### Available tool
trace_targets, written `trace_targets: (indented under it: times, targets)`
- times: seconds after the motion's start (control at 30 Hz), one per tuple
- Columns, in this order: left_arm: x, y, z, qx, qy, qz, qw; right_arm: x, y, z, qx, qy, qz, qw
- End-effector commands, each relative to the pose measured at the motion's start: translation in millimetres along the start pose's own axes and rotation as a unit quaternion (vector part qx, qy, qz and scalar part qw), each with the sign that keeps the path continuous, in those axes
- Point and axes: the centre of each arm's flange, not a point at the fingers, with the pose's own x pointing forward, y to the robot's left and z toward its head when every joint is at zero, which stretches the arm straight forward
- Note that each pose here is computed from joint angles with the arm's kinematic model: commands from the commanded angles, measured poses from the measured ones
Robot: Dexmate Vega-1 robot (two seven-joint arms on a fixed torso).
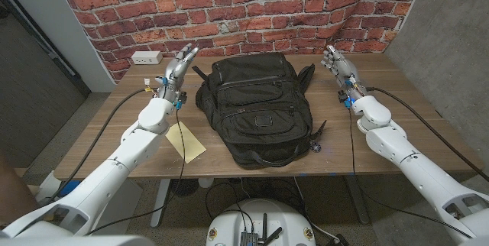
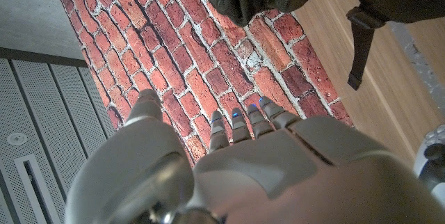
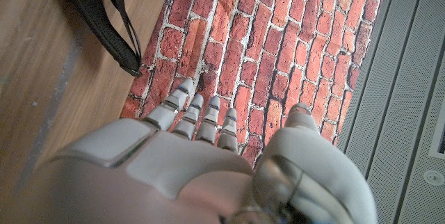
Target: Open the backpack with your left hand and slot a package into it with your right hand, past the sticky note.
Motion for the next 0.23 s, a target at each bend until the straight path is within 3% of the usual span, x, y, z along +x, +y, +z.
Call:
trace_targets:
  times: [0.03,0.23]
  targets:
    - [8.1,8.6,-21.8,-0.023,0.019,-0.015,0.999,11.5,13.6,-15.5,0.032,0.002,0.006,0.9995]
    - [7.8,1.5,-39.5,-0.047,0.033,-0.012,0.998,14.0,14.4,-23.7,0.039,0.011,0.003,0.9992]
